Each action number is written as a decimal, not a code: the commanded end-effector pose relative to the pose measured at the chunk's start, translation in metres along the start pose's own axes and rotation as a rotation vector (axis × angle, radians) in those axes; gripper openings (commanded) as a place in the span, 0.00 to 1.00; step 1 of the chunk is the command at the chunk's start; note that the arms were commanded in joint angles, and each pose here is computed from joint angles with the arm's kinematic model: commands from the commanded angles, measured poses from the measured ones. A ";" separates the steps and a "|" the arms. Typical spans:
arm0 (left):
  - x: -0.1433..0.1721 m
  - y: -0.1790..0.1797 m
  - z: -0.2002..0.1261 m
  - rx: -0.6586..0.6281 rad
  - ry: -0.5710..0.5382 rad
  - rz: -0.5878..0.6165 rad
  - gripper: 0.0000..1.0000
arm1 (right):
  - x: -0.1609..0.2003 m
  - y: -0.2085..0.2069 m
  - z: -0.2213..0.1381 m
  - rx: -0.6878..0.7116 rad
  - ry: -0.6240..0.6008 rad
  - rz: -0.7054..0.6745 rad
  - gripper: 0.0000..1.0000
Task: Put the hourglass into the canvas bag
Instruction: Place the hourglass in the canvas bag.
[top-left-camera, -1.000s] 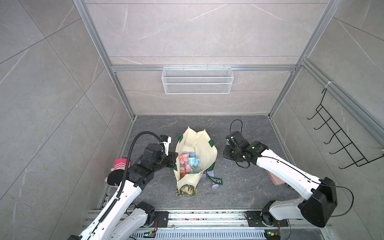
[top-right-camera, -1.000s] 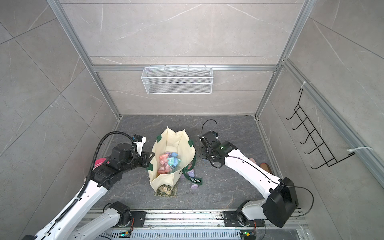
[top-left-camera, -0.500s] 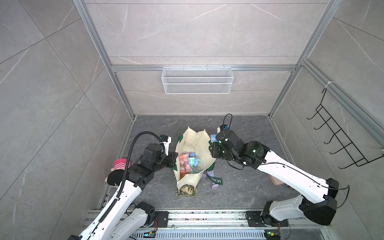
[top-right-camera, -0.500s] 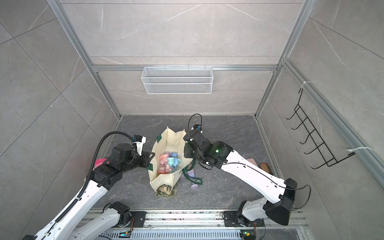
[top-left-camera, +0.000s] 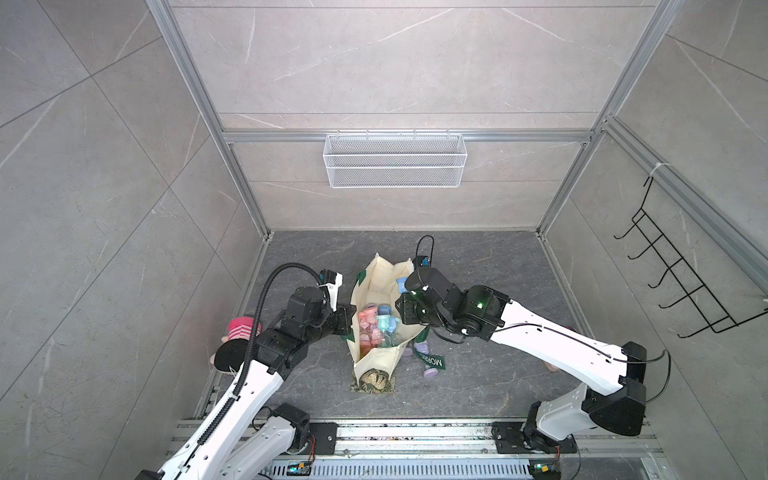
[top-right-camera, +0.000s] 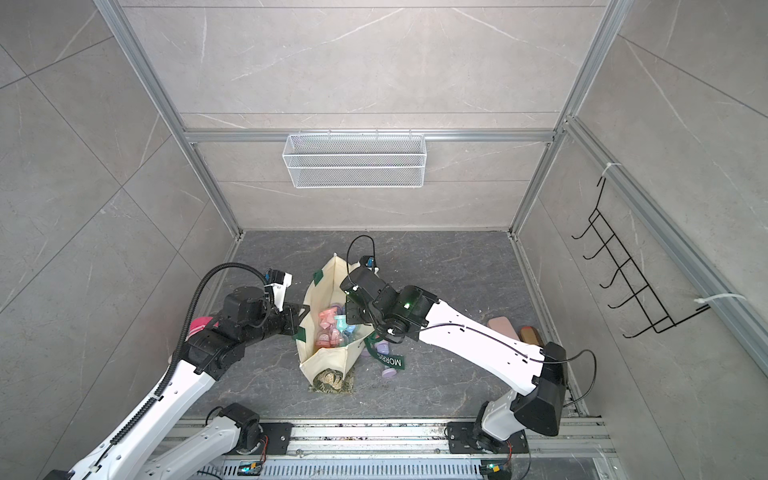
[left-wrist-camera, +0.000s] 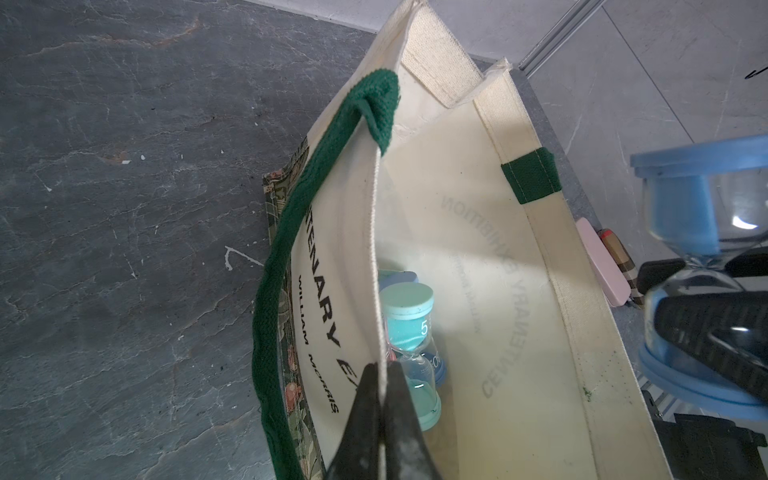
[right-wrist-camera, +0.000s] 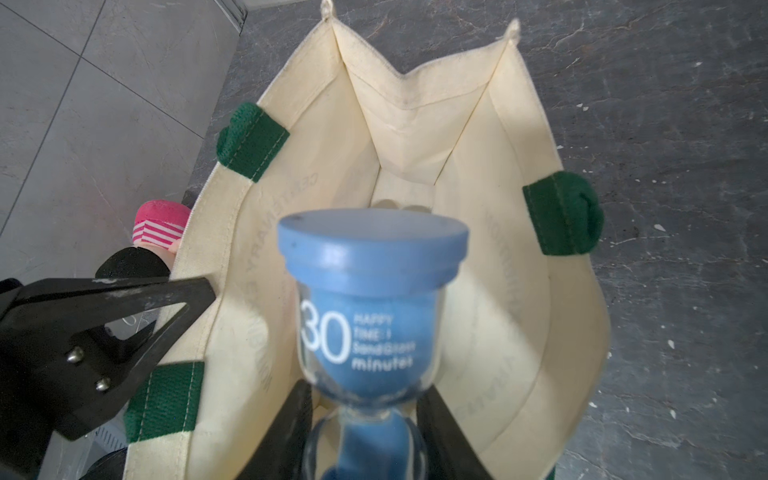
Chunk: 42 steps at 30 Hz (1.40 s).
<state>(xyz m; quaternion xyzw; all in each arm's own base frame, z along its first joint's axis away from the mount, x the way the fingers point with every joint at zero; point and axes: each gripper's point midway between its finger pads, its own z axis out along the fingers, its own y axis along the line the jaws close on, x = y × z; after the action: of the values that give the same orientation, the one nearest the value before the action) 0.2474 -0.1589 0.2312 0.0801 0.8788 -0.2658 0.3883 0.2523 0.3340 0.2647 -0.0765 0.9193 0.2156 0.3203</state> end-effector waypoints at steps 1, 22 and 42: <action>-0.018 -0.016 -0.011 0.062 -0.072 0.033 0.00 | -0.014 0.019 -0.004 -0.060 -0.041 0.006 0.00; -0.022 -0.011 -0.015 0.032 -0.107 0.037 0.00 | -0.008 0.032 0.029 -0.052 0.000 -0.002 0.00; -0.025 -0.011 -0.019 0.032 -0.129 0.040 0.00 | 0.006 0.032 0.095 0.013 0.128 0.034 0.00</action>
<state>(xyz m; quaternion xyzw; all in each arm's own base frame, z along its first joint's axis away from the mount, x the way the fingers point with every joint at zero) 0.2457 -0.1531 0.2326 0.0745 0.8764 -0.2579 0.3999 0.2860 0.4017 0.2045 -0.0840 0.9384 0.2044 0.2656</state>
